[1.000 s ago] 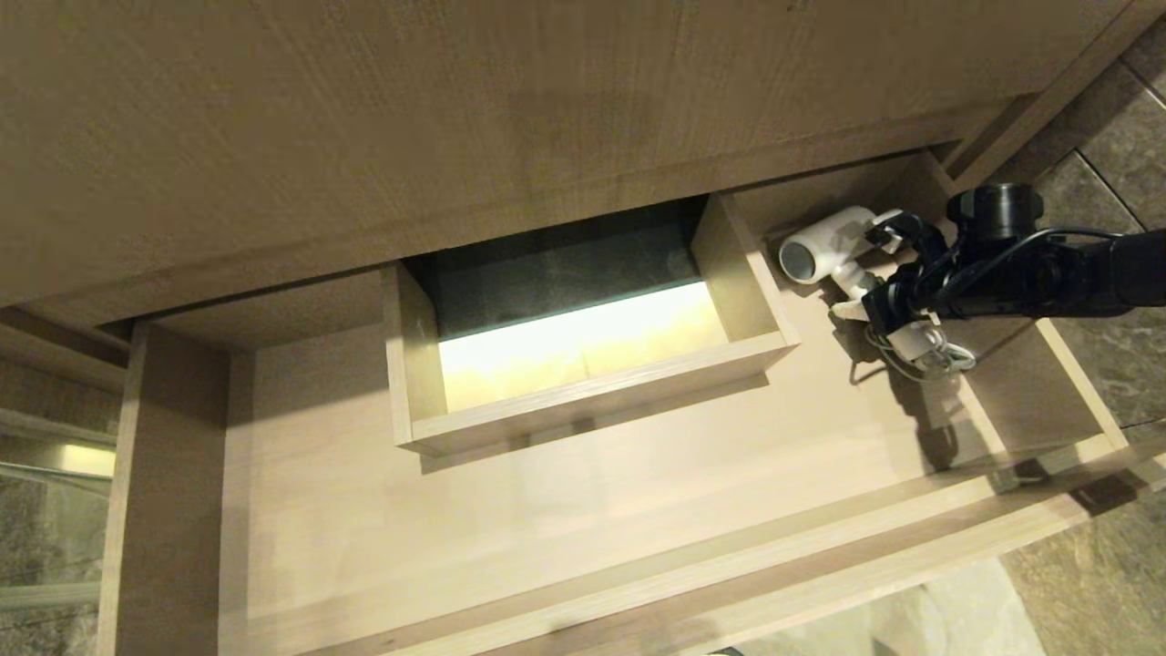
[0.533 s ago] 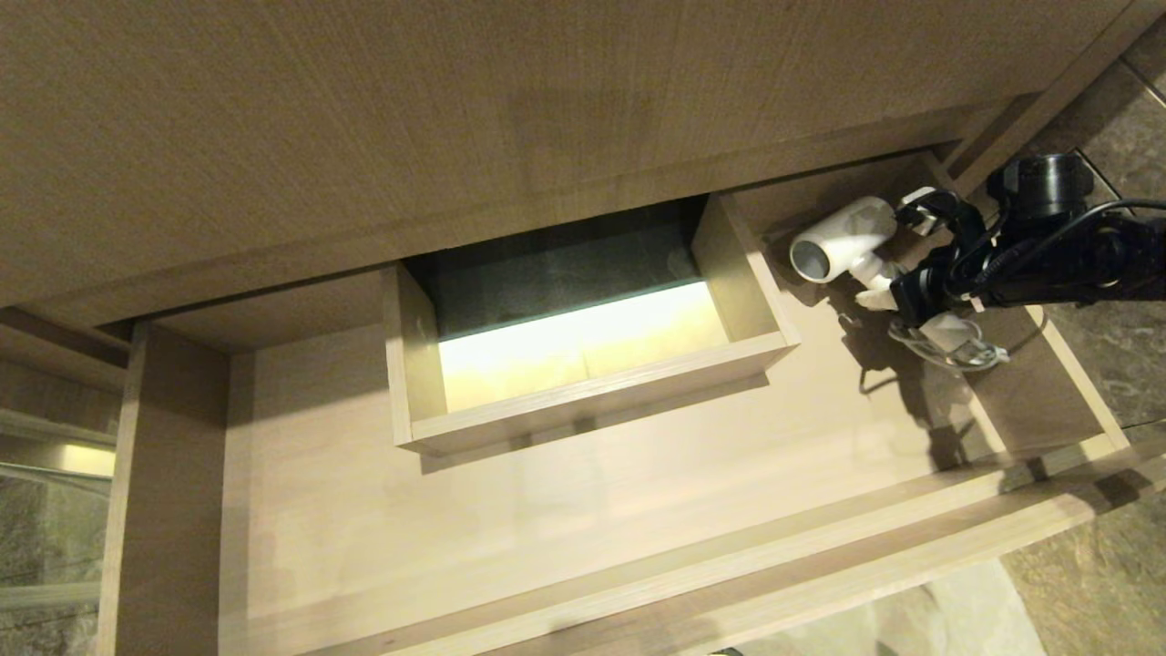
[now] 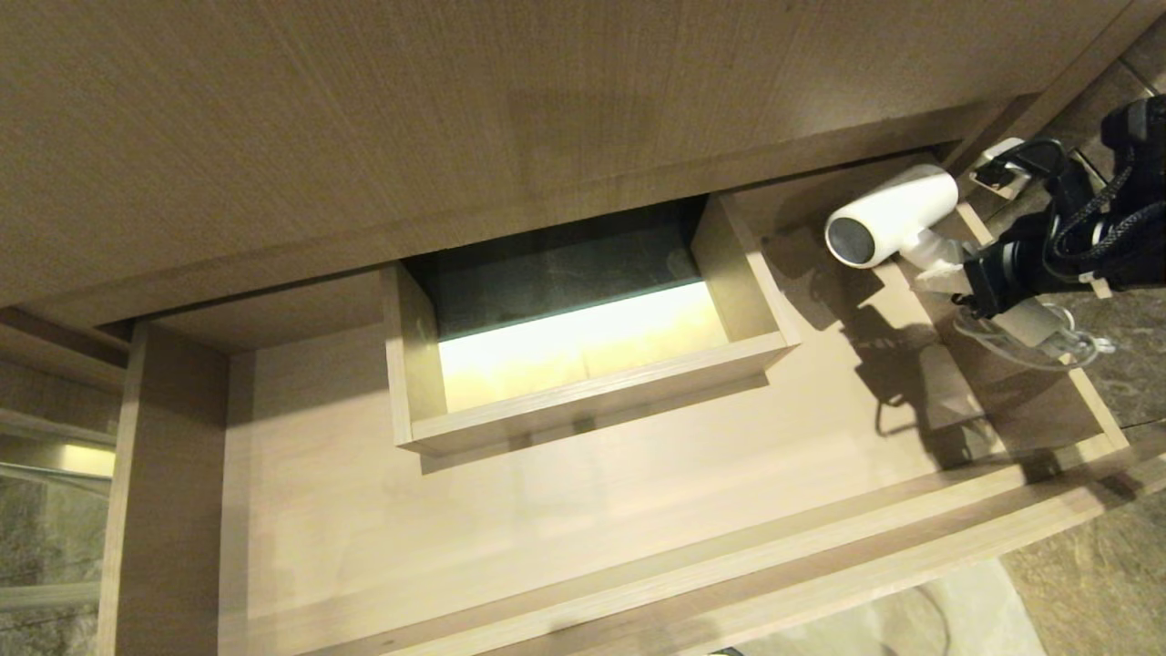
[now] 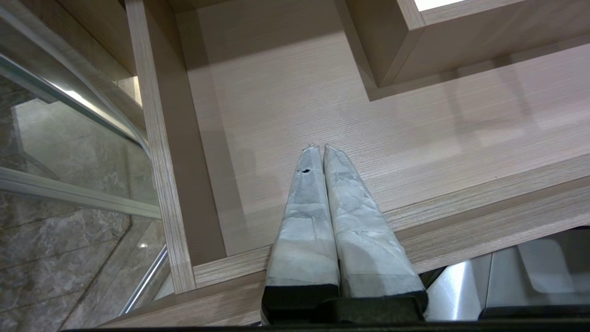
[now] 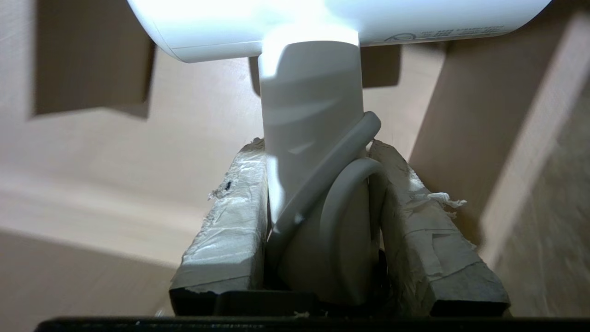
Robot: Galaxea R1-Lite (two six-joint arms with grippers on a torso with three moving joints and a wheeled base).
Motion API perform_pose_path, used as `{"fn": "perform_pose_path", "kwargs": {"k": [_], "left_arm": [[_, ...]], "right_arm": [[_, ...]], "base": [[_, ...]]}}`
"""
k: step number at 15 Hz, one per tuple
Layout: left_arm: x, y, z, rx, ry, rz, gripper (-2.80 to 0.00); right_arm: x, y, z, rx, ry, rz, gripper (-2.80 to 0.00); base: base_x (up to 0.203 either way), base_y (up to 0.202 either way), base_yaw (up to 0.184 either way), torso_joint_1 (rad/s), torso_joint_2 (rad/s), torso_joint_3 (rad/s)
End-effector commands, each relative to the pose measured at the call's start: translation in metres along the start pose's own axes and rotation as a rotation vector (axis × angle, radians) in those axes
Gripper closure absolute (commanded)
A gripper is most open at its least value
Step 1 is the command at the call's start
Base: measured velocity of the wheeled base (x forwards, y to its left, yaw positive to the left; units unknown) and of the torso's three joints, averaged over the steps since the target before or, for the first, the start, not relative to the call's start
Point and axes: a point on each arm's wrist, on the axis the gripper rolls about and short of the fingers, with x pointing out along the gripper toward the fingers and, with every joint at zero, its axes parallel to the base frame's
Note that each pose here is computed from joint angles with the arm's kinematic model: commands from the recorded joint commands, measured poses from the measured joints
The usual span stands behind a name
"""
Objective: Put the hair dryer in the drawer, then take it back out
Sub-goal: Take the hairdryer out, then place it on the countertop
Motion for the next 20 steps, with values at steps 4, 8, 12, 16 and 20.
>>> {"fn": "perform_pose_path", "kwargs": {"k": [4, 8, 12, 16, 20], "left_arm": [[0.0, 0.0, 0.0, 0.0, 0.001, 0.0, 0.0], [0.0, 0.0, 0.0, 0.0, 0.001, 0.0, 0.0], [0.0, 0.0, 0.0, 0.0, 0.001, 0.0, 0.0], [0.0, 0.0, 0.0, 0.0, 0.001, 0.0, 0.0], [0.0, 0.0, 0.0, 0.0, 0.001, 0.0, 0.0]], "right_arm": [[-0.104, 0.027, 0.0, -0.024, -0.098, -0.081, 0.0], [-0.162, 0.058, -0.025, -0.03, -0.14, -0.124, 0.0], [-0.207, 0.088, -0.051, -0.045, -0.187, -0.157, 0.0], [-0.244, 0.114, -0.072, -0.042, -0.199, -0.169, 0.0], [-0.266, 0.128, -0.084, -0.057, -0.237, -0.188, 0.0]], "base": [[0.0, 0.0, 0.0, 0.0, 0.0, 0.0], [0.0, 0.0, 0.0, 0.0, 0.0, 0.0], [0.0, 0.0, 0.0, 0.0, 0.0, 0.0], [0.0, 0.0, 0.0, 0.0, 0.0, 0.0], [0.0, 0.0, 0.0, 0.0, 0.0, 0.0]]}}
